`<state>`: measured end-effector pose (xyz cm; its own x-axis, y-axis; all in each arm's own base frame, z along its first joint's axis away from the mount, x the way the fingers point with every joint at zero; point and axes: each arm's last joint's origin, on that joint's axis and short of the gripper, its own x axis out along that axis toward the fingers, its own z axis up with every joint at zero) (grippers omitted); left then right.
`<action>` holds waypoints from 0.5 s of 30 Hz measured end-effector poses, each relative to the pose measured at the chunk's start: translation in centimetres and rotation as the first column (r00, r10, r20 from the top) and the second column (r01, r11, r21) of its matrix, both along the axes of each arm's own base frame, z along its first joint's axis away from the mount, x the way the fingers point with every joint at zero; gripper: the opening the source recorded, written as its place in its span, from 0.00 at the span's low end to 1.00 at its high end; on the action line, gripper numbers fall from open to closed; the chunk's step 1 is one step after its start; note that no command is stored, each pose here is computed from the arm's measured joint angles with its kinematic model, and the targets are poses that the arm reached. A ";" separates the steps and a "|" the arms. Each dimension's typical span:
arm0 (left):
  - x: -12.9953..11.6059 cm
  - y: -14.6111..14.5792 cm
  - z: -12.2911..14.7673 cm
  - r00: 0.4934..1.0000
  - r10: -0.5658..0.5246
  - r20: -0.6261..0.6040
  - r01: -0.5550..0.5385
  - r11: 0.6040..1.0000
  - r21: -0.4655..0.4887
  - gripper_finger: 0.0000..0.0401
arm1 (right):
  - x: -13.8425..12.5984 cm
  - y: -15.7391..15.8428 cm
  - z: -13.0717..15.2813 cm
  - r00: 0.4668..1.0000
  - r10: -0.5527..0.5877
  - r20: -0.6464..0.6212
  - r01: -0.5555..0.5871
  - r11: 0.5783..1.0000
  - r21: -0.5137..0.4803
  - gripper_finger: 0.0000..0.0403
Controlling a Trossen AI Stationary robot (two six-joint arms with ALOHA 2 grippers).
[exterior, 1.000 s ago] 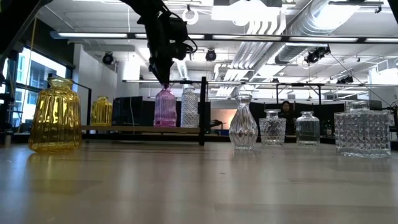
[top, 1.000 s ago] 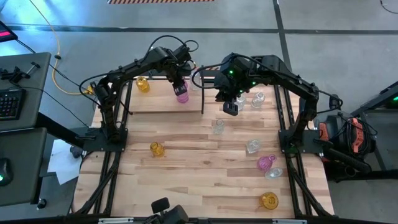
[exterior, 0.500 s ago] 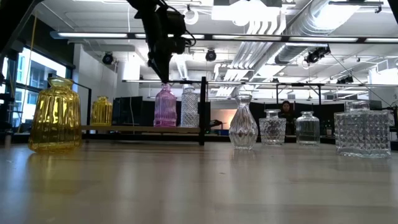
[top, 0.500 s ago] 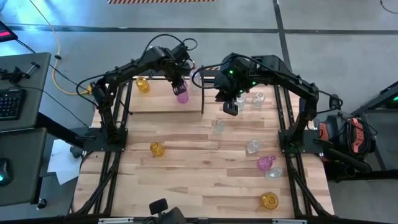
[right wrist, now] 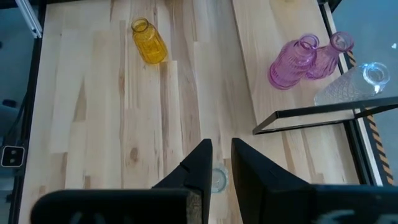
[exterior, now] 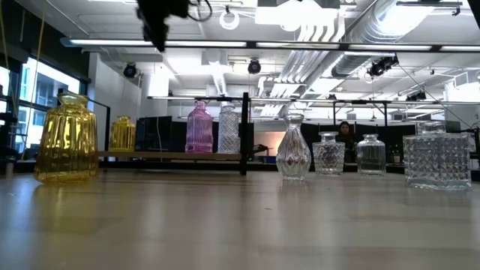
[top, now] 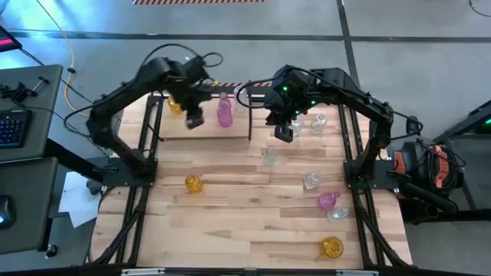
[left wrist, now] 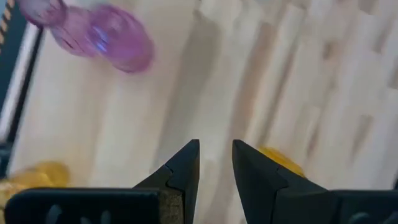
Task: Sort vases onto shelf
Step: Put the transparent vase on the shelf aligned with the other transparent vase
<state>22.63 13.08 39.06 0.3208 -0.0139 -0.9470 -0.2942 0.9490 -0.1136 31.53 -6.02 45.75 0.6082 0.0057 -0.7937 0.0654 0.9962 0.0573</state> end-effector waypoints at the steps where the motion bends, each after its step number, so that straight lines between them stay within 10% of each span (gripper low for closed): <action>1: -0.6 -1.0 0.2 1.000 -0.010 0.011 0.010 1.000 -0.008 0.22 | 0.1 0.0 0.0 1.000 0.004 0.007 -0.004 1.000 -0.005 0.10; 15: -4.9 -10.5 -3.4 0.987 0.041 0.156 -0.013 0.984 -0.177 0.22 | -0.6 0.4 -1.3 0.989 -0.010 -0.144 0.012 1.000 0.015 0.10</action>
<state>17.76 2.62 35.64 0.4687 -0.1635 -0.8681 -0.2848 0.9023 -0.3237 30.93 -5.60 44.41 0.4874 0.0126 -0.8731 0.0850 0.9945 0.0618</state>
